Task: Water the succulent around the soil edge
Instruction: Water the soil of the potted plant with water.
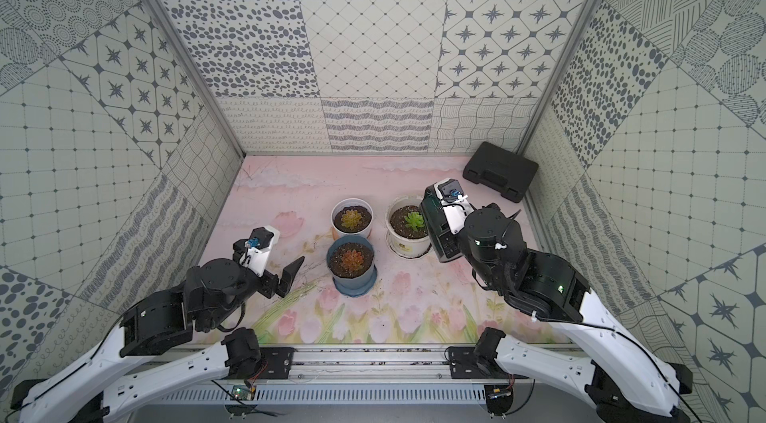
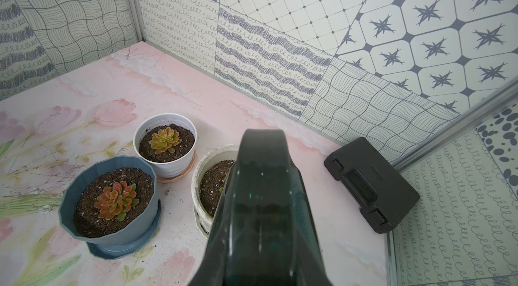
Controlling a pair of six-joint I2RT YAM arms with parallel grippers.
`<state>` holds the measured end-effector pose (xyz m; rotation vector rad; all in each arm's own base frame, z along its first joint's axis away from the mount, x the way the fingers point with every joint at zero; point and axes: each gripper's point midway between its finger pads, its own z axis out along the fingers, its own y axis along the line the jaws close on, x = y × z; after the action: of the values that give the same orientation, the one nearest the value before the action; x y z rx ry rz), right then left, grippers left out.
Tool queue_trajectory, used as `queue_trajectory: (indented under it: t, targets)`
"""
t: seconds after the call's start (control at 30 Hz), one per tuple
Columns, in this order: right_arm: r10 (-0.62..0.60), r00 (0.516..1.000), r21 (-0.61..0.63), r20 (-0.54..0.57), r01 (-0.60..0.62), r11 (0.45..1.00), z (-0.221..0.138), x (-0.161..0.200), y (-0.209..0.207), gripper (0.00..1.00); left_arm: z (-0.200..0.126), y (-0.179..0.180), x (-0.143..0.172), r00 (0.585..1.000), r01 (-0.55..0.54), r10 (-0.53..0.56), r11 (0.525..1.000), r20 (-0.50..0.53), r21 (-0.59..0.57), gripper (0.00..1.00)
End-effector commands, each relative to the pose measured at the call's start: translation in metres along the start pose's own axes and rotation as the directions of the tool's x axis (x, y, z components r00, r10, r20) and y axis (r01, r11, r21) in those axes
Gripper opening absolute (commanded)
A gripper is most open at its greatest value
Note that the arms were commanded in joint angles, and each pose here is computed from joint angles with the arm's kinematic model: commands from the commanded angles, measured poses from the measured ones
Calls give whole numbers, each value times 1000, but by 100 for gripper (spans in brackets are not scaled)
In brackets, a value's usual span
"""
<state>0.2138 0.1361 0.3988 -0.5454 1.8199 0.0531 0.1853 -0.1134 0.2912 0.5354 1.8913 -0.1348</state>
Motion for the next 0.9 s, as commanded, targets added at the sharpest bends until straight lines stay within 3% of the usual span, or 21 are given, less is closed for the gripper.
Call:
queue_trajectory:
  t: [0.0,0.87]
  targets:
    - [77,995,-7,60,-77,997,-17,-18,-11,0,1,-2,-2,1000,7,-7,1000,5,10,98]
    - [145,989,-148,0,-143,979,-40,-19,0,0,2,-1,-2,1000,17,-18,1000,6,7,99]
